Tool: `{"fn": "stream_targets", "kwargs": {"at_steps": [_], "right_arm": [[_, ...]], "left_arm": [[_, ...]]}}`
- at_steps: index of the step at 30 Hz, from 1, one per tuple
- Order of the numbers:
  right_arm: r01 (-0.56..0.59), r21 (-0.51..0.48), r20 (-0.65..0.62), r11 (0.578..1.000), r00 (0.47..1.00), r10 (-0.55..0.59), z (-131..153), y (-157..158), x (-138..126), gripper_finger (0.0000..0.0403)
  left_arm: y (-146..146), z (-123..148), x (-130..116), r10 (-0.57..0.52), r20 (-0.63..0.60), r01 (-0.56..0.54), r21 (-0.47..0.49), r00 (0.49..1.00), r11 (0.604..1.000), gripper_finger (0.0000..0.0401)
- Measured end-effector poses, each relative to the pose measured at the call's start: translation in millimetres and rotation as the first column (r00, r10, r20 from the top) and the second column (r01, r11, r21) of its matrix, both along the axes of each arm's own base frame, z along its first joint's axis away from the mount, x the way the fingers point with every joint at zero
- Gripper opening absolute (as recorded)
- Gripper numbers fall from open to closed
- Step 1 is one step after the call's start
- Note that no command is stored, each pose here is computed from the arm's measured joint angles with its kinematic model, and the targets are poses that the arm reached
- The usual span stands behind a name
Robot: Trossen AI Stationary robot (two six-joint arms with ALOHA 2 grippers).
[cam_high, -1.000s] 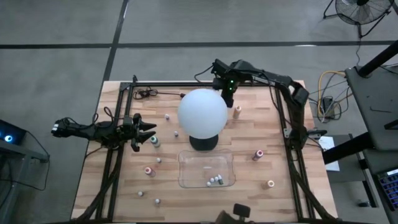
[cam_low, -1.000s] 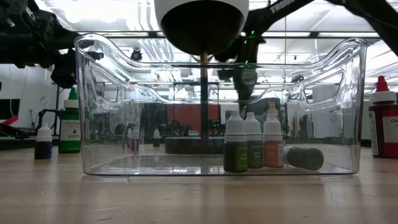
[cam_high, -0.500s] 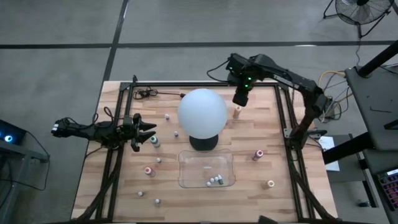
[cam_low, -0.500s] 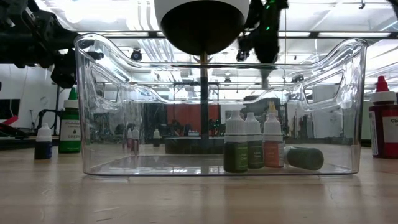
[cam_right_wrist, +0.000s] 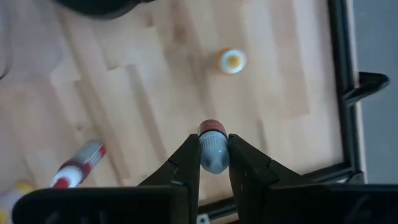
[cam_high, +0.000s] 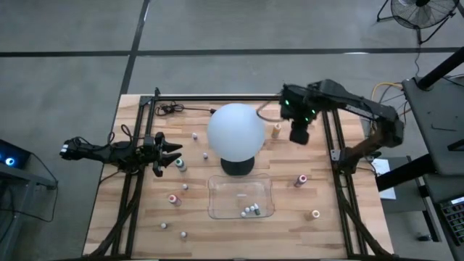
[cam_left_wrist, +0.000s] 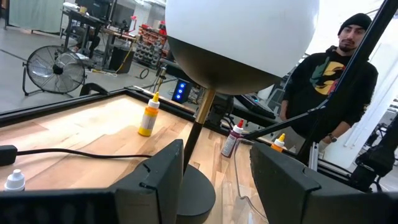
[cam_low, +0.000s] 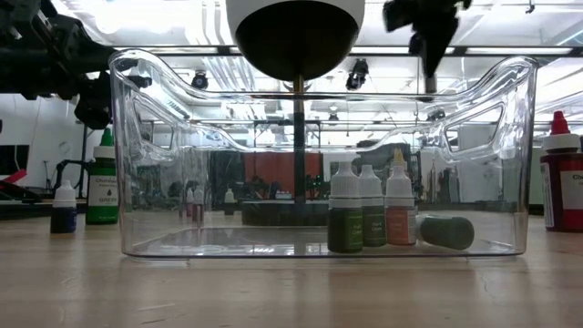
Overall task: Pick & Place food coloring
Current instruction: Put the small orange food coloring bottle into the transparent bin
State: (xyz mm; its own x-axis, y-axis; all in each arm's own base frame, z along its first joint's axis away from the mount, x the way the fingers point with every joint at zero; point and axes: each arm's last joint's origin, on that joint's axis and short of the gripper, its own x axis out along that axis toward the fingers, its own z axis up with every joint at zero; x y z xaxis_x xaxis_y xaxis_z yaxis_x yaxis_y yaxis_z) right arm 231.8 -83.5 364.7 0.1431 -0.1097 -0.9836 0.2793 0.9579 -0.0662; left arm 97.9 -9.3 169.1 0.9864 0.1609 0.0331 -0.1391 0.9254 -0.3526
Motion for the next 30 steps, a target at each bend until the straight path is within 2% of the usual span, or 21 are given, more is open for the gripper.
{"fn": "stream_targets", "kwargs": {"at_steps": [8,15,30], "right_arm": [[-0.069,0.035,0.002,0.997,0.998,0.069,-8.6,65.1,-25.2,0.0055],[-0.128,0.061,-0.053,0.99,0.99,0.131,-25.1,114.1,-36.8,0.0054],[-0.296,0.058,-0.142,0.953,0.943,0.301,-45.8,196.1,-20.0,0.0054]], "left_arm": [[0.0,0.0,0.0,0.0,0.0,0.0,0.0,1.0,1.0,0.0161],[0.0,0.0,0.0,0.0,0.0,0.0,0.0,1.0,1.0,0.0161],[0.0,0.0,0.0,0.0,0.0,0.0,0.0,1.0,1.0,0.0161]]}}
